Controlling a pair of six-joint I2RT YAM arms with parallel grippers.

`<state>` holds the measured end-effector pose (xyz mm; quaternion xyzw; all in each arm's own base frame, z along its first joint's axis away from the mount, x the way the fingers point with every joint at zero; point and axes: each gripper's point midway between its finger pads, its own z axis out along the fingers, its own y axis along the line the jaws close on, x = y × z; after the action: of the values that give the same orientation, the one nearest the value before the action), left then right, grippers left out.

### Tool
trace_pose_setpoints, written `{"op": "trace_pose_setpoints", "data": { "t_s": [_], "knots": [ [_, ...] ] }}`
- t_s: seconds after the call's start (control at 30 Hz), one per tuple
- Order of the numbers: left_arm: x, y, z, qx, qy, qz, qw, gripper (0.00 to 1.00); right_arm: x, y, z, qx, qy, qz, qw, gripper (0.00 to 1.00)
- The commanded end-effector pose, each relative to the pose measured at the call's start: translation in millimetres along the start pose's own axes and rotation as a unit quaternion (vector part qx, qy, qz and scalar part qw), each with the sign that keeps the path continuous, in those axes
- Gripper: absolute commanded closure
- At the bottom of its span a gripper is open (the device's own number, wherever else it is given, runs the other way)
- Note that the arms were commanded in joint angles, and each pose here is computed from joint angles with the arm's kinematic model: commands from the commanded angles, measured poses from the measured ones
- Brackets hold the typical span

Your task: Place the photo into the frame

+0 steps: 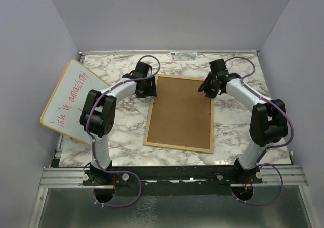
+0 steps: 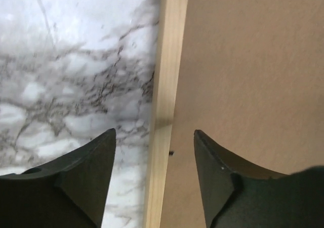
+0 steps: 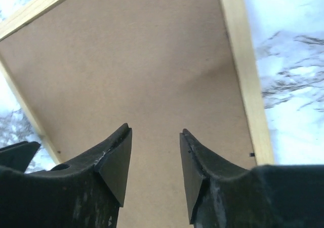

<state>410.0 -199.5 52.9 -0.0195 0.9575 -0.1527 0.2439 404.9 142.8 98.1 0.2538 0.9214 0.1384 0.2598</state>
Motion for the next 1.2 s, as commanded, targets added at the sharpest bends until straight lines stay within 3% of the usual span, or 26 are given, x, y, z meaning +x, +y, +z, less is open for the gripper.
{"op": "trace_pose_setpoints", "data": {
  "t_s": [0.0, 0.13, 0.27, 0.4, 0.6, 0.83, 1.0, 1.17],
  "knots": [
    [-24, -6, 21, 0.012, -0.002, 0.040, 0.999, 0.34, -20, -43, -5, 0.080, -0.024, 0.028, 0.996, 0.48],
    [-57, -13, 36, 0.015, -0.024, 0.088, 0.996, 0.27, -22, -79, -13, 0.119, -0.016, 0.039, 0.992, 0.38],
    [-97, -30, 54, 0.037, -0.057, 0.128, 0.989, 0.19, 10, -92, -24, 0.110, 0.039, 0.006, 0.993, 0.29],
    [-132, -47, 72, 0.058, -0.092, 0.154, 0.982, 0.11, 48, -110, -37, 0.117, 0.094, 0.000, 0.989, 0.25],
    [-149, -58, 99, 0.078, -0.108, 0.176, 0.975, 0.11, 92, -143, -51, 0.156, 0.143, 0.021, 0.977, 0.25],
    [-128, -35, 107, 0.041, -0.084, 0.234, 0.968, 0.15, 122, -139, -48, 0.096, 0.213, -0.027, 0.972, 0.39],
    [-123, -25, 109, 0.021, -0.076, 0.241, 0.967, 0.21, 113, -147, -37, 0.122, 0.207, -0.057, 0.969, 0.56],
    [-111, -9, 109, -0.007, -0.057, 0.243, 0.968, 0.29, 101, -146, -19, 0.128, 0.198, -0.075, 0.969, 0.67]
  ]
}}
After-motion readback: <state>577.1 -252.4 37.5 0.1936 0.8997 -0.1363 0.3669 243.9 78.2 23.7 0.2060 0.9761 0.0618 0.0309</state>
